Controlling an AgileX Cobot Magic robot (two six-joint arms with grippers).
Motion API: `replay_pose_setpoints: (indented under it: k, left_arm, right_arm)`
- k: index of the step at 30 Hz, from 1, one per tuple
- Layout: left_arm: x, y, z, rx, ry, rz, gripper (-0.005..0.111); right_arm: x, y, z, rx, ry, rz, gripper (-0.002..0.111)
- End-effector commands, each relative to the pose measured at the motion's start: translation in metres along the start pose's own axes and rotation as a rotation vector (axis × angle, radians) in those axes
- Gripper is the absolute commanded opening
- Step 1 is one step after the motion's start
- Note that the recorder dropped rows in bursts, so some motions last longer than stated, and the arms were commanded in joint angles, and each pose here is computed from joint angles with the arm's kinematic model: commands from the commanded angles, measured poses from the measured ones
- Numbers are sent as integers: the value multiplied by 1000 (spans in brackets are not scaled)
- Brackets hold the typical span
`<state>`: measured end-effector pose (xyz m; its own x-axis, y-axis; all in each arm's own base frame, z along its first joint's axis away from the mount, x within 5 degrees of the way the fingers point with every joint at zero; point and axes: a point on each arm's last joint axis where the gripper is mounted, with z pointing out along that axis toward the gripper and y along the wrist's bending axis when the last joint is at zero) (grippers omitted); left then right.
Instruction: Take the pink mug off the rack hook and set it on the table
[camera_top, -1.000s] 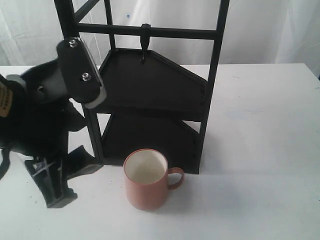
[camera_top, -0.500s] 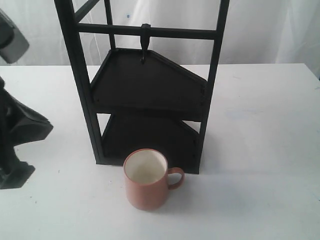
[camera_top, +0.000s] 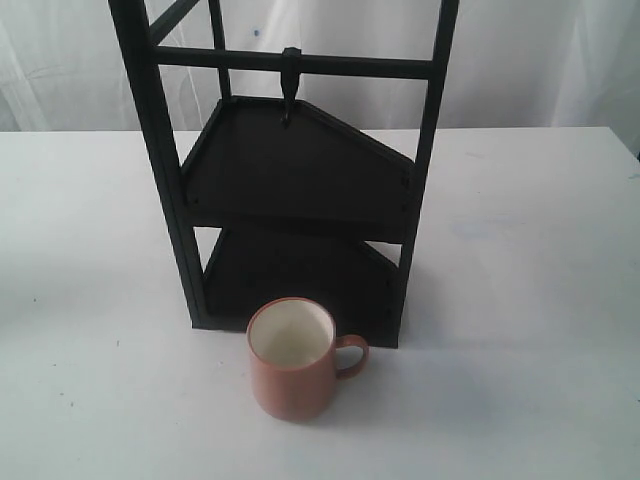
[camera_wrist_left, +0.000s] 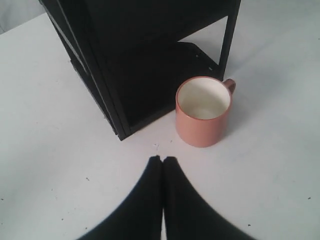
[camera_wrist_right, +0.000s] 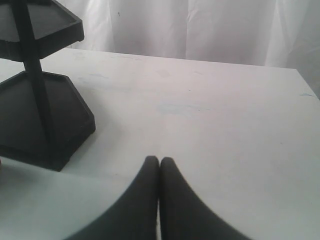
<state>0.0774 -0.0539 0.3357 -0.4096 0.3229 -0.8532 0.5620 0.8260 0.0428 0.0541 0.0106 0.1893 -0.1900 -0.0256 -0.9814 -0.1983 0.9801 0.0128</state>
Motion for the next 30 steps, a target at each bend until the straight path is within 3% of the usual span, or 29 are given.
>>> replay_pose_setpoints:
  k: [1, 9, 16, 20, 23, 27, 30]
  left_arm:
    - [8, 4, -14, -4, -19, -20, 0]
    - [9, 4, -17, -3, -34, -23, 0]
    - [3, 9, -18, -56, -91, 40, 0]
    - [-10, 4, -20, -12, -238, 129, 0]
    - [-16, -7, -14, 58, -434, 235, 0]
    - [-10, -9, -2, 50, -624, 200, 0]
    - [9, -6, 9, 16, -590, 160, 0]
  right_arm:
    - [1, 0, 0, 7, -4, -1, 0]
    - [1, 0, 0, 7, -4, -1, 0]
    - [1, 0, 0, 7, -4, -1, 0]
    - [1, 0, 0, 7, -4, -1, 0]
    - [1, 0, 0, 7, -4, -32, 0]
    - [1, 0, 0, 7, -4, -32, 0]
    - [1, 0, 0, 7, -4, -32, 0]
